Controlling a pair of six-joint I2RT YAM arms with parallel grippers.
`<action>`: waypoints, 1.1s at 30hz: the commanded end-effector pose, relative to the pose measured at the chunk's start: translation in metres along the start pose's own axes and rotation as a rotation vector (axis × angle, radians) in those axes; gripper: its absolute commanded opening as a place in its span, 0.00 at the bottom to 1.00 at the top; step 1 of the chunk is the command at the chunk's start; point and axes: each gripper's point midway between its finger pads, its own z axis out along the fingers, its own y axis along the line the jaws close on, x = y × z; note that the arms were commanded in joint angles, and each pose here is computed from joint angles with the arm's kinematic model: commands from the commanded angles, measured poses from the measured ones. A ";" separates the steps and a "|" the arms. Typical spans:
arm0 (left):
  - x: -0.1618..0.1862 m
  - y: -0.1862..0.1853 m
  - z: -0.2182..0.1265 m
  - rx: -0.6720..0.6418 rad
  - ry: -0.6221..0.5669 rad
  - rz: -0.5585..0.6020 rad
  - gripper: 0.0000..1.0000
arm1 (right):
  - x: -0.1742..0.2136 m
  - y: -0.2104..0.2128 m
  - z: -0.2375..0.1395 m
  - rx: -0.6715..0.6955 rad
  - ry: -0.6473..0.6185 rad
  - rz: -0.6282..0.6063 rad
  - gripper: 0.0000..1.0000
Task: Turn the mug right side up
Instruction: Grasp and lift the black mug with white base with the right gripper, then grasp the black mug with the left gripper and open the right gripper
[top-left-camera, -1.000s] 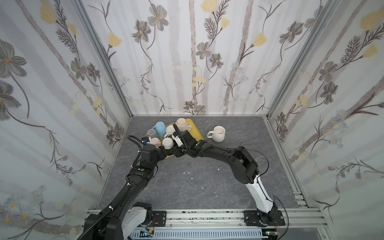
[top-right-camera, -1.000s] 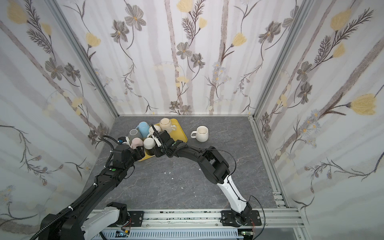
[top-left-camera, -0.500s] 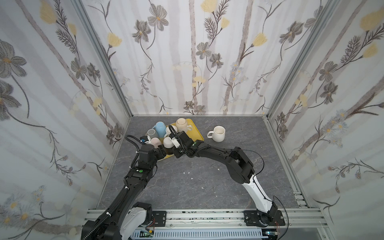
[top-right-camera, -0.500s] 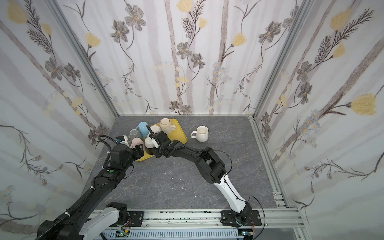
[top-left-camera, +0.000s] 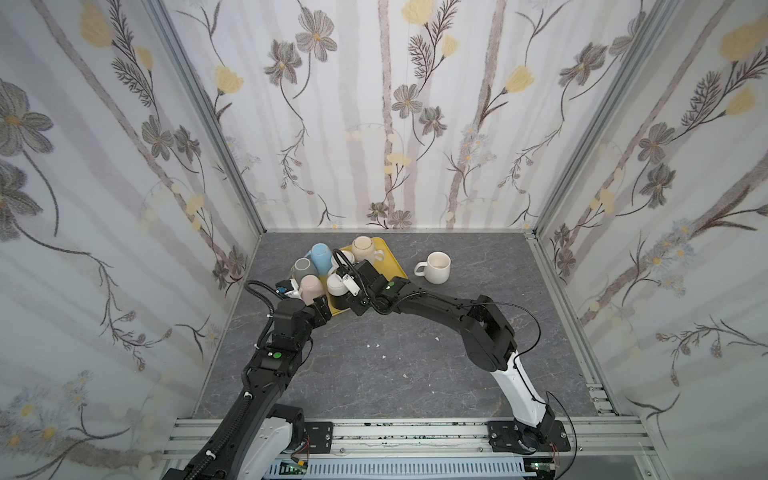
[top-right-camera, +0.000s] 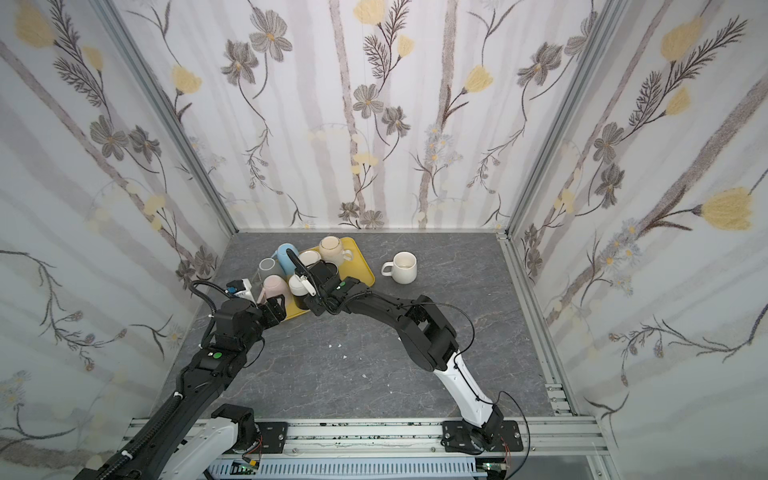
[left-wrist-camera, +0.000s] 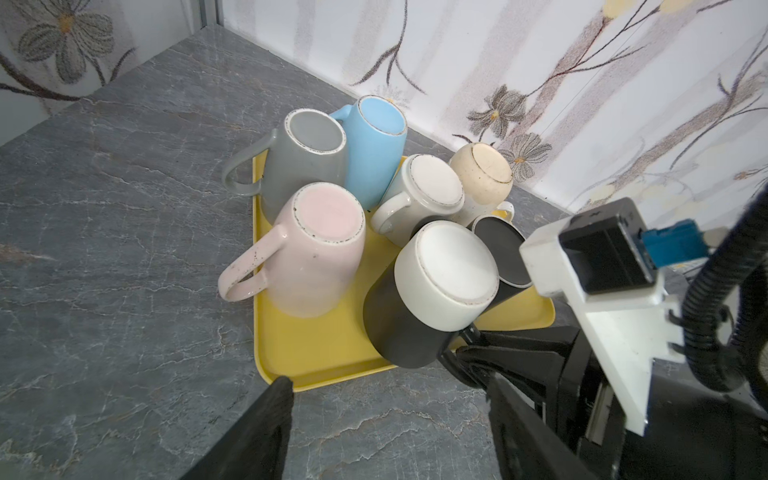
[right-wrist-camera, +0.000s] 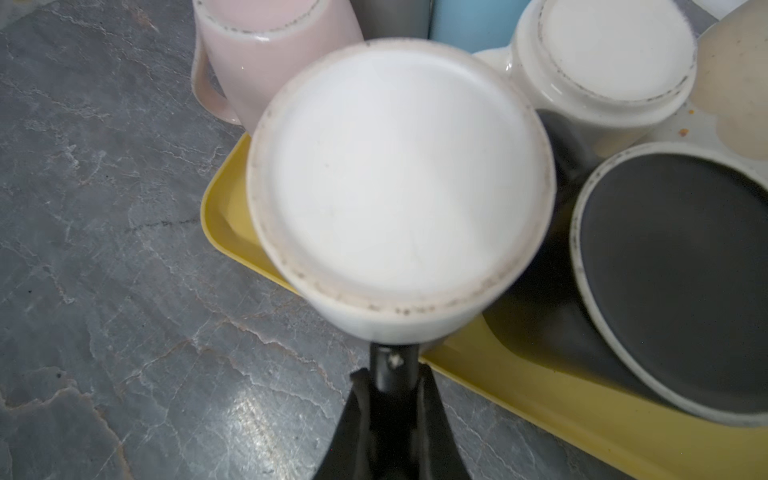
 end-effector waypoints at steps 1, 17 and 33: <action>-0.005 -0.005 0.000 0.030 -0.025 -0.026 0.73 | -0.028 0.002 -0.017 -0.006 -0.110 0.005 0.00; 0.003 -0.026 -0.005 0.197 -0.044 -0.097 0.73 | -0.050 -0.008 -0.058 -0.071 -0.306 0.167 0.00; 0.020 -0.074 -0.002 0.601 0.041 -0.500 0.66 | -0.074 -0.019 -0.105 -0.313 -0.542 0.457 0.00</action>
